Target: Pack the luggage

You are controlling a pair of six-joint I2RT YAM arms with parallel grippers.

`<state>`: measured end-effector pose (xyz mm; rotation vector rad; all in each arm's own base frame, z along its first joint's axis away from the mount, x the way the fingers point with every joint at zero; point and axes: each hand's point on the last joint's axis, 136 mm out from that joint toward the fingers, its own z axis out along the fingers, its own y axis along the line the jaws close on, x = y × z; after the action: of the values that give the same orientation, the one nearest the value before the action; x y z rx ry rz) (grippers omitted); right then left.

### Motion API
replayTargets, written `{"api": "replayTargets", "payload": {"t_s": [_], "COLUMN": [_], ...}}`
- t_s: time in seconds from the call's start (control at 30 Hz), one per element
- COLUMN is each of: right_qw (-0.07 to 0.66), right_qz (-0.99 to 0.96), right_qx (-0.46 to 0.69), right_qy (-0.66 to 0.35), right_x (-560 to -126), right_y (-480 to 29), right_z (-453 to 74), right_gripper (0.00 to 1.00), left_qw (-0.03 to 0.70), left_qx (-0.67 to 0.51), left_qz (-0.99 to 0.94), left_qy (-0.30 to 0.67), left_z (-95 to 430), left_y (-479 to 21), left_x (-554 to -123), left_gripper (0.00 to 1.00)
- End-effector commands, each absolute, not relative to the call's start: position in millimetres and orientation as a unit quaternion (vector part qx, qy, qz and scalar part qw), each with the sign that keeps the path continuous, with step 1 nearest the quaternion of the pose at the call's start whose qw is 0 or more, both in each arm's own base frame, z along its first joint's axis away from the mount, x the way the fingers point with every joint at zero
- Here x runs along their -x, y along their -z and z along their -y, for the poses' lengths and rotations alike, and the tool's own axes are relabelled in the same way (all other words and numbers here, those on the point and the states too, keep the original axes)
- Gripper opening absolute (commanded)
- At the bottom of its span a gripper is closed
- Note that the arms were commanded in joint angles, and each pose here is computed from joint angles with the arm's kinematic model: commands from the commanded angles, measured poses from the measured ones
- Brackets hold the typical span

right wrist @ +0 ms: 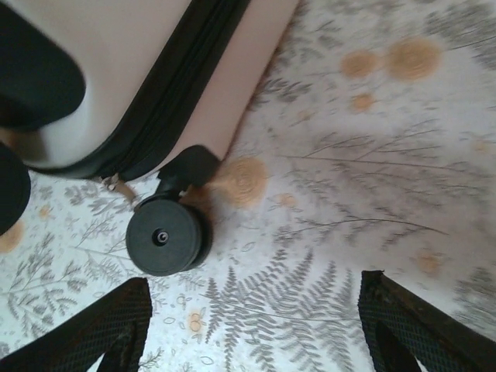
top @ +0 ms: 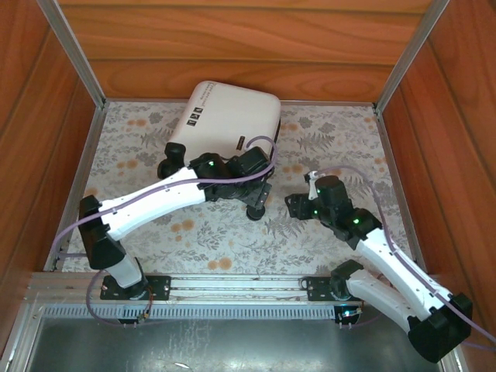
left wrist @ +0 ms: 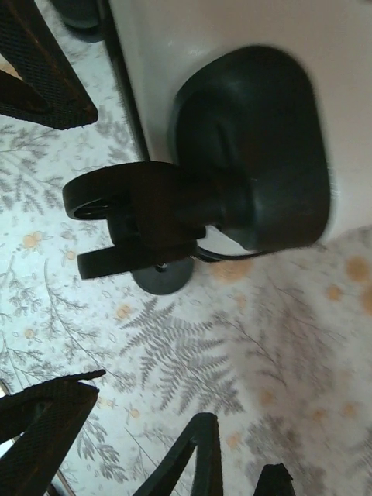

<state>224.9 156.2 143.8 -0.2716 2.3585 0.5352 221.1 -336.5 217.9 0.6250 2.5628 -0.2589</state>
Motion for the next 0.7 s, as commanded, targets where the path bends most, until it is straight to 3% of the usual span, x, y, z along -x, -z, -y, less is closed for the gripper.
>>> {"api": "replayTargets", "payload": {"t_s": [0.0,0.27,0.53,0.67], "right_qw": [0.392,0.4,0.418,0.43], "right_qz": [-0.864,-0.86,-0.835,-0.827], "right_qx": [0.153,0.185,0.269,0.279], "right_qy": [-0.277,-0.257,-0.237,-0.231], "right_x": [-233.8,-237.6,-226.7,-227.2], "right_y": [-163.2,-143.1,-114.9,-104.0], "right_z": [-188.3,-193.0,-212.3,-220.2], "right_gripper": [0.75,0.78,0.79,0.78], "left_qw": [0.213,0.199,0.156,0.152], "left_qx": [-0.19,-0.125,-0.124,-0.113], "left_qz": [-0.954,-0.97,-0.978,-0.98], "left_qy": [0.088,0.06,0.068,0.054], "left_z": [327.1,324.8,349.0,346.0], "left_y": [-212.9,-190.5,-163.3,-153.2], "left_x": [-222.6,-254.1,-256.0,-258.2], "left_gripper": [0.86,0.79,0.69,0.53]}}
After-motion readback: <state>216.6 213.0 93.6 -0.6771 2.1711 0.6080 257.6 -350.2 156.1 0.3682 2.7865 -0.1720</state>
